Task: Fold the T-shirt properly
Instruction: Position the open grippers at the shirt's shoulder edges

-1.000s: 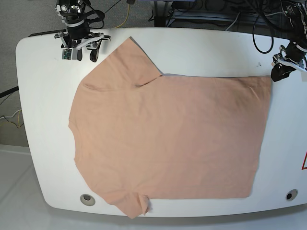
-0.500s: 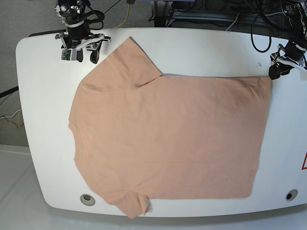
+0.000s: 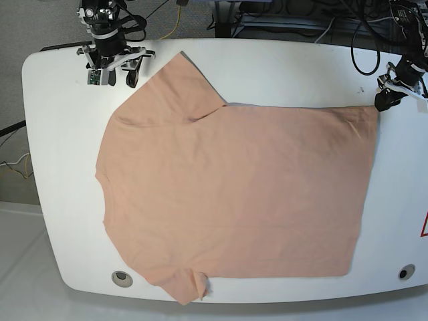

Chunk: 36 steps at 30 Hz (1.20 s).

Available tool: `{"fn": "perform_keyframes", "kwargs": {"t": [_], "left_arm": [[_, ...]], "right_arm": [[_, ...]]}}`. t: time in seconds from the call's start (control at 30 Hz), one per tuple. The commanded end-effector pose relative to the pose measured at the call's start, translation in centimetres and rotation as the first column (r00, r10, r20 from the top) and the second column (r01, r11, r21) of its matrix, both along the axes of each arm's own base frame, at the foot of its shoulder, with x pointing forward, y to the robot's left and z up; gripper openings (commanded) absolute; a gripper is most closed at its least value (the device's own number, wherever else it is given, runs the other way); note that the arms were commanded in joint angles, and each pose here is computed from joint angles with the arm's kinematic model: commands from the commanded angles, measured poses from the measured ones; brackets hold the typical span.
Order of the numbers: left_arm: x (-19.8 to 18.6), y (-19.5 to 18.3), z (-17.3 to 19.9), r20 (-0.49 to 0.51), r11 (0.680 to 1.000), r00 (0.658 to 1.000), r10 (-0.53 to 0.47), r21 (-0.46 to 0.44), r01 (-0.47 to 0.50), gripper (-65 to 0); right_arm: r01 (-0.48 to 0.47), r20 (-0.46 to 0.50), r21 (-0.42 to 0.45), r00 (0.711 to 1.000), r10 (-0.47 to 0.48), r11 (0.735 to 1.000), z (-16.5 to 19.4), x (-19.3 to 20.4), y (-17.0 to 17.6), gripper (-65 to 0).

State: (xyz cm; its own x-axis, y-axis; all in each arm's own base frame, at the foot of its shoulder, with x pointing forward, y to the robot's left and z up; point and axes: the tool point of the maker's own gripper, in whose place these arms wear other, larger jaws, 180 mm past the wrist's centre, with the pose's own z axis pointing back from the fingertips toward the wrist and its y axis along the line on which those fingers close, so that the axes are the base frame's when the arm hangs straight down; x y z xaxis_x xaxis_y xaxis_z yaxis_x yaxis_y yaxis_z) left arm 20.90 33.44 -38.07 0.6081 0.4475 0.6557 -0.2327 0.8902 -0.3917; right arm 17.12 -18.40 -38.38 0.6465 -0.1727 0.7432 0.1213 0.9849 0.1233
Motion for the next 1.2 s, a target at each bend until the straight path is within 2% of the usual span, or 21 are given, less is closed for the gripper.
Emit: {"fn": "perform_keyframes", "kwargs": {"t": [0.0, 0.4, 0.47, 0.6, 0.8, 0.87, 1.17], "left_arm": [[0.6, 0.7, 1.0, 0.037, 1.000, 0.999, 0.006, 0.007, -0.006, -42.8], [0.2, 0.7, 0.3, 0.026, 1.000, 0.999, 0.023, -0.020, -0.022, -42.9], [0.2, 0.7, 0.3, 0.026, 1.000, 0.999, 0.023, -0.022, -0.022, -41.6], [0.7, 0.8, 1.0, 0.052, 1.000, 0.998, 0.023, -0.006, -0.023, -34.6], [1.0, 0.9, 1.2, 0.064, 1.000, 0.998, 0.028, -0.003, -0.028, -32.0], [1.2, 0.8, 1.1, 0.063, 1.000, 0.998, 0.026, -0.012, -0.025, -29.0], [1.8, 0.7, 1.0, 0.069, 0.999, 0.997, 0.021, -0.027, -0.019, -27.3]], "right_arm": [[-0.005, 0.039, -0.009, 0.999, 0.006, 1.000, 0.9, 0.6, -0.1, -35.0], [-0.008, 0.033, 0.003, 0.999, 0.008, 1.000, 0.7, 0.5, 0.1, -34.8], [-0.004, 0.032, 0.005, 0.999, 0.004, 1.000, 0.7, 0.5, 0.0, -34.8], [-0.003, 0.029, 0.016, 1.000, 0.003, 1.000, 0.6, 0.3, 0.2, -34.8], [-0.004, 0.027, 0.025, 1.000, 0.003, 1.000, 0.6, 0.2, 0.3, -34.8], [-0.013, 0.022, 0.035, 1.000, 0.013, 0.999, 0.5, -0.1, 0.5, -34.7], [-0.011, 0.026, 0.047, 1.000, 0.010, 0.999, 0.5, -0.1, 0.6, -34.9]]}}
